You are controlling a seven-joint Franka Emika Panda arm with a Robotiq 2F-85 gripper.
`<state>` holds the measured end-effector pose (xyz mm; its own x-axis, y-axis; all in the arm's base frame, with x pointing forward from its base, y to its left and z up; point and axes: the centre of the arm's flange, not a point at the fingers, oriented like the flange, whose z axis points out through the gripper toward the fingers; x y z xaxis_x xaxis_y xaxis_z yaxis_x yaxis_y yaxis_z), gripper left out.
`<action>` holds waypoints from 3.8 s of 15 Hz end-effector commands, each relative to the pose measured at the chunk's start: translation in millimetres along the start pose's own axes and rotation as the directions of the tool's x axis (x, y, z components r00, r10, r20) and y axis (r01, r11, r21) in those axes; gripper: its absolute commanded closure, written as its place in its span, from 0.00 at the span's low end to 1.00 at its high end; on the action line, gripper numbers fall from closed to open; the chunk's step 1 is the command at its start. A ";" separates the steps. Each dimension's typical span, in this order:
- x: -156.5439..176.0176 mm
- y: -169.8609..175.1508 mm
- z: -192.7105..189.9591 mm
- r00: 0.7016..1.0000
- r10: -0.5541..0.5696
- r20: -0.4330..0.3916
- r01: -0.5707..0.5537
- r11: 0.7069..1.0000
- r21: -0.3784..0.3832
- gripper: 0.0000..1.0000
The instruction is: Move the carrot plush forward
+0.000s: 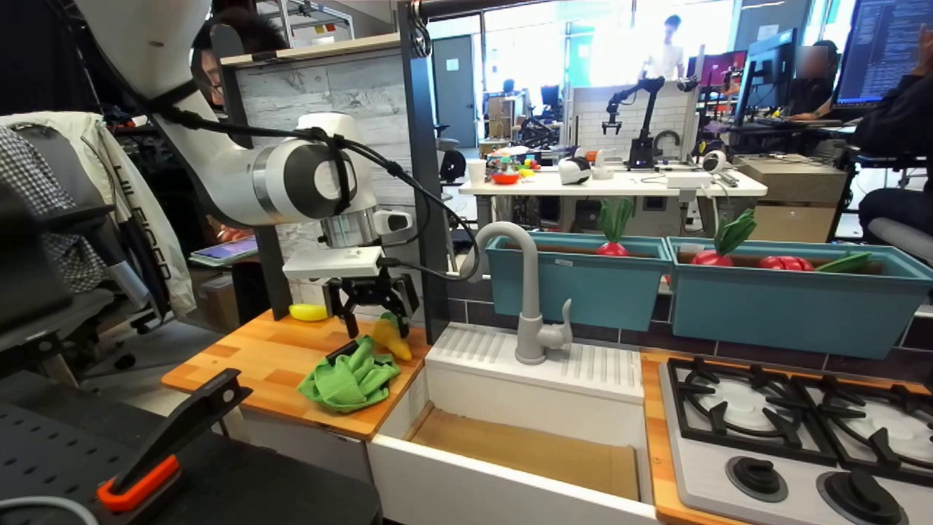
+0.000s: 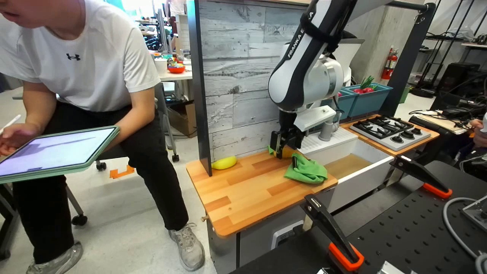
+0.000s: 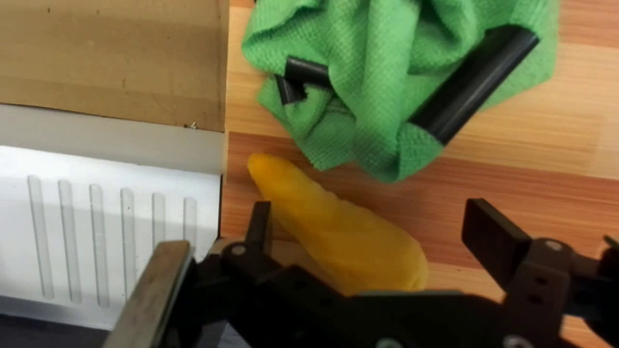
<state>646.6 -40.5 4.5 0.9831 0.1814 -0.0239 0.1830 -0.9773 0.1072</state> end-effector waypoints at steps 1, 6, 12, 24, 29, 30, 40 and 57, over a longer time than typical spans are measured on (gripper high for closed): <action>6.2 -6.9 0.0 0.998 0.007 -0.061 -0.012 0.997 -0.078 0.00; 6.3 -9.1 10.2 0.998 0.022 -0.055 -0.027 0.995 -0.098 0.28; 2.4 -3.1 12.6 0.999 0.031 -0.042 -0.035 0.995 -0.096 0.73; -3.2 -6.9 -24.6 0.995 0.060 -0.080 -0.065 0.996 -0.058 0.98; -3.8 -29.0 -71.6 0.985 0.060 -0.162 -0.067 0.997 -0.035 0.98; -2.6 -34.2 -81.5 0.982 0.059 -0.178 -0.065 0.998 -0.024 0.98; -0.6 -97.0 -124.5 0.978 0.026 -0.205 -0.003 0.994 0.108 0.98; -97.0 -125.5 -103.3 0.982 0.008 -0.189 0.034 0.975 0.219 0.98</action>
<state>555.9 73.2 96.1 0.9732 0.1658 0.1595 0.1858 -0.9753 -0.1196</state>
